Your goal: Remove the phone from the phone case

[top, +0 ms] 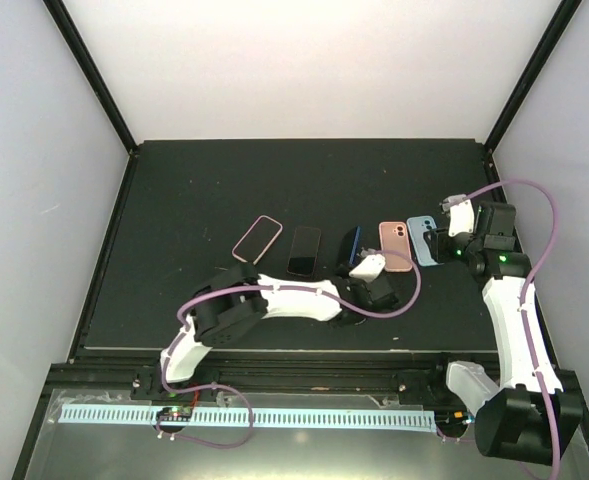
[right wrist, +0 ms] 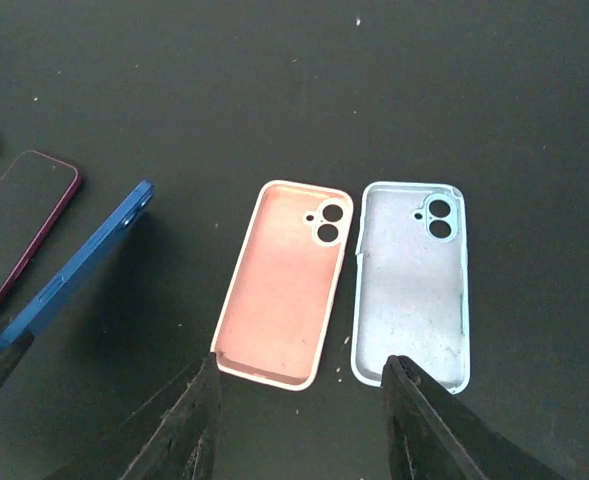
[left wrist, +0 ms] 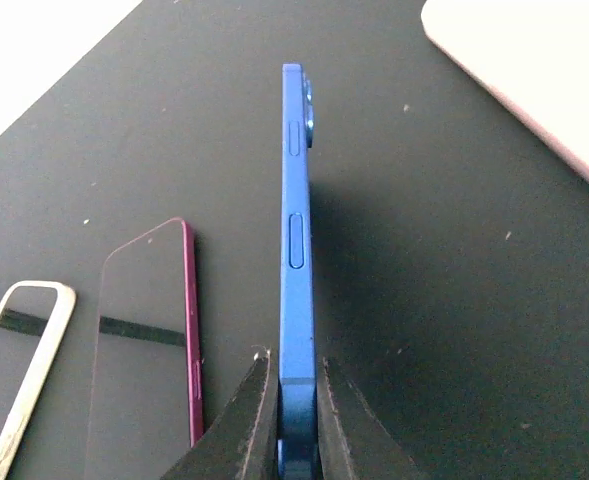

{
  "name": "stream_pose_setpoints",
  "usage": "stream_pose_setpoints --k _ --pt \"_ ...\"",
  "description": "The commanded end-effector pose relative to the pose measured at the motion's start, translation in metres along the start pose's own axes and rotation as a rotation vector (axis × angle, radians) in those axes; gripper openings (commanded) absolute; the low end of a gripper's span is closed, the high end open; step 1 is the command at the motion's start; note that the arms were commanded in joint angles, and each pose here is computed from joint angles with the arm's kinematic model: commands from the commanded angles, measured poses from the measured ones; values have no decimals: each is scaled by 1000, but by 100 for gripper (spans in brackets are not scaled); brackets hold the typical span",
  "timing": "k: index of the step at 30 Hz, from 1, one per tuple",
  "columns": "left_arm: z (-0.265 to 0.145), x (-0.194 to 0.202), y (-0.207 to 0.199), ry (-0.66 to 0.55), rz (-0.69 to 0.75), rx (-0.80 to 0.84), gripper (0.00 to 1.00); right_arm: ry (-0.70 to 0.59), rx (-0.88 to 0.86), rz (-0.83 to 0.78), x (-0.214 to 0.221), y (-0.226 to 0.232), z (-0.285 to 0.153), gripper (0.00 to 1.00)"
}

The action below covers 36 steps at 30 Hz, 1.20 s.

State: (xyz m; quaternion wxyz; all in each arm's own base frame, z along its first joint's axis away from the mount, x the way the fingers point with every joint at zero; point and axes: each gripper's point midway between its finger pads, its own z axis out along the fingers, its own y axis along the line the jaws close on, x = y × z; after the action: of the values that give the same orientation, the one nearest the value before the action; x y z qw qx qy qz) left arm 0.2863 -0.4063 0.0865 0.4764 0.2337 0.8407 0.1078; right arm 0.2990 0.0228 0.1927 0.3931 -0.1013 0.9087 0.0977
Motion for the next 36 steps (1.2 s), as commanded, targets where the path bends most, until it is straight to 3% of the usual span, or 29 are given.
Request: stream_pose_setpoints --k 1,10,18,20,24,29,33,36 --pt "3 12 13 2 54 -176 1 -47 36 -12 -10 -8 1 46" --pt "25 38 9 89 153 -291 1 -47 51 -9 -8 -12 0 46" --pt "39 59 34 182 70 -310 2 -42 26 -1 -6 -11 0 46" --pt "43 62 37 207 59 -297 6 -41 22 -2 -6 -11 0 46" --pt "45 60 34 218 50 -250 26 -36 21 2 -6 -12 0 46" --pt "39 57 36 200 24 -203 40 -45 18 5 -7 -12 -3 46" --pt "15 34 45 179 4 -138 79 -42 4 5 -6 -10 -3 46" --pt "-10 10 55 132 -3 -29 96 -36 -4 6 -6 -9 -2 46"
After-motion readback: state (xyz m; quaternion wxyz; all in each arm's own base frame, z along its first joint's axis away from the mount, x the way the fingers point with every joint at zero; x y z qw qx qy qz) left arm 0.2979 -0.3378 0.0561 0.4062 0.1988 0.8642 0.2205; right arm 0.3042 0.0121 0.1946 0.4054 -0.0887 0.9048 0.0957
